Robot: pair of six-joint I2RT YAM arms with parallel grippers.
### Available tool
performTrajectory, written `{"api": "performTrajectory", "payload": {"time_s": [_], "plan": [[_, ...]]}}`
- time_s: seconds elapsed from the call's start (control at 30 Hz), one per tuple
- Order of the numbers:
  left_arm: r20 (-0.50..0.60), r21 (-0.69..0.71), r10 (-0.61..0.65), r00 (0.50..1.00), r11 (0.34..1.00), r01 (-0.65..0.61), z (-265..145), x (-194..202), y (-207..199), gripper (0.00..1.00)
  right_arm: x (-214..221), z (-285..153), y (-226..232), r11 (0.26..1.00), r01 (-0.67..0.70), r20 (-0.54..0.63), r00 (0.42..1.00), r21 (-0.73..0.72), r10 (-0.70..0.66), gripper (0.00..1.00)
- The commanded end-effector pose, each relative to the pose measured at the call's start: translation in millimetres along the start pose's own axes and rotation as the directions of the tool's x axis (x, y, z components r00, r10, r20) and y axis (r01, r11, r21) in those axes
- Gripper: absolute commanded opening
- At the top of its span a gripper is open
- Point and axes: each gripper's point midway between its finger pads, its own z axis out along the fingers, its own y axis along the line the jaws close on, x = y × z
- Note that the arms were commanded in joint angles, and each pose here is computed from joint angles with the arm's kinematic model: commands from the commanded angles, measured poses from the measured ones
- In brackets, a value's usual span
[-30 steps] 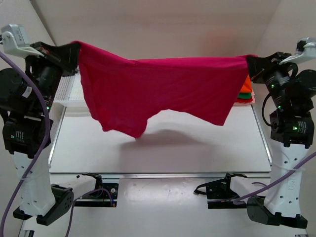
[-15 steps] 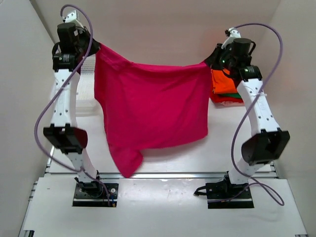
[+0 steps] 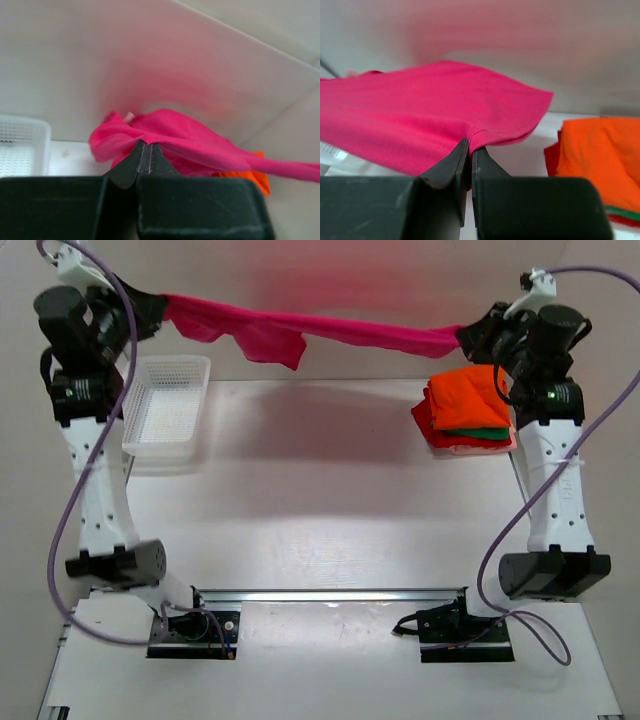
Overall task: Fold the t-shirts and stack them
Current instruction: Flatten out the tshirt
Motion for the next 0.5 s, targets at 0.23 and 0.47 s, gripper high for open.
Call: {"api": "performTrajectory", "payload": {"time_s": [0.23,0.47], "plan": [[-0.295,0.027,0.043,0.954,0.999,-0.037,-106.9,198.7,-12.2,0.00,187.4,-35.3,-47.1,0.988,-0.128,-0.285,0.947,0.090,0.148,0.00],[-0.588,0.016,-0.030,0.808,0.999,0.049,-216.1,356.1,2.7,0.00,337.5,-114.2,-15.8,0.952,-0.208,-0.534,0.791,0.225,0.299,0.00]]}}
